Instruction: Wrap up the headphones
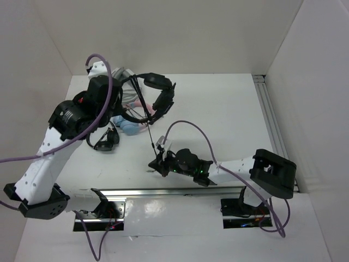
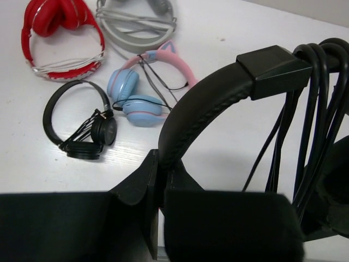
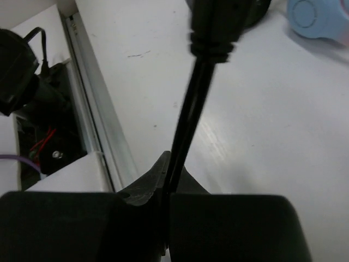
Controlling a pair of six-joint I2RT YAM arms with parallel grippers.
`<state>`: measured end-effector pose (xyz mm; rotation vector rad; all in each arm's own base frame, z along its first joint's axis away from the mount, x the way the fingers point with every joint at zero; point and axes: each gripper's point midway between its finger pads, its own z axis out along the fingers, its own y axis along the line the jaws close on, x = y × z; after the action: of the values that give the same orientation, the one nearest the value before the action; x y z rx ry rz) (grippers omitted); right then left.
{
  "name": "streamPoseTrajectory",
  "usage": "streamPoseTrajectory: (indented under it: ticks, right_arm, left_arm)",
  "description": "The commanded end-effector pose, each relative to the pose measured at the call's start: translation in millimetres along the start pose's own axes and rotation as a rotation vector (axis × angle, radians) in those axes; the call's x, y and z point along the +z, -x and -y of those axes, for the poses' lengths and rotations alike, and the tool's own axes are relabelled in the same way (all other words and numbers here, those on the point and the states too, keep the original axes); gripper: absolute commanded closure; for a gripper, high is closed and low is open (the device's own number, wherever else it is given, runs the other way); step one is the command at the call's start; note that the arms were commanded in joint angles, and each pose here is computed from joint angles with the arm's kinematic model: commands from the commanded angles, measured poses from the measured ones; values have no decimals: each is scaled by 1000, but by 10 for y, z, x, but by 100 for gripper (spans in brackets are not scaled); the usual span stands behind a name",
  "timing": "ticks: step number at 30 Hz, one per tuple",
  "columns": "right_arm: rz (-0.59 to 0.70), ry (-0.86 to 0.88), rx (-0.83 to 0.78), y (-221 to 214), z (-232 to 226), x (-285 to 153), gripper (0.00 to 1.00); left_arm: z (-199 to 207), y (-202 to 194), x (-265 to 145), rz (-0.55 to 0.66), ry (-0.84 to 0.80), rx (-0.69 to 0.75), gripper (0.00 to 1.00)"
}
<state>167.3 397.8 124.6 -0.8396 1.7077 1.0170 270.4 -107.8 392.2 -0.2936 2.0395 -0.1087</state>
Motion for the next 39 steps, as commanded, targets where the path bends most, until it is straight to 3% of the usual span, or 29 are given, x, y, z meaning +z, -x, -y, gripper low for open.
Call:
streamPoseTrajectory:
  ticks: [1, 6, 10, 16, 20, 31, 39]
  right_arm:
    - [-100, -41, -35, -137, -190, -74, 100]
    - [-102, -22, -129, -15, -721, -278, 100]
    - [-97, -111, -211, 201, -809, -451, 100]
    - [-175, -492, -426, 555, -444, -767, 100]
    - [-301, -733, -589, 674, -186, -1054, 100]
    - [-172, -1054, -776, 1179, 7, -1538, 100]
    - [-26, -1149, -817, 1392, 94, -1749, 87]
  left_arm:
    - [75, 499, 240, 180, 57, -226, 100]
    - [-107, 368, 556, 175, 199, -174, 100]
    - [-162, 55, 772, 108, 244, -65, 100]
    - [-118, -445, 940, -69, 179, 140, 100]
    - [-82, -744, 955, -147, 74, 249, 100]
    - [128, -1516, 653, -312, -136, 460, 100]
    - [299, -1886, 360, -398, -232, 598, 100]
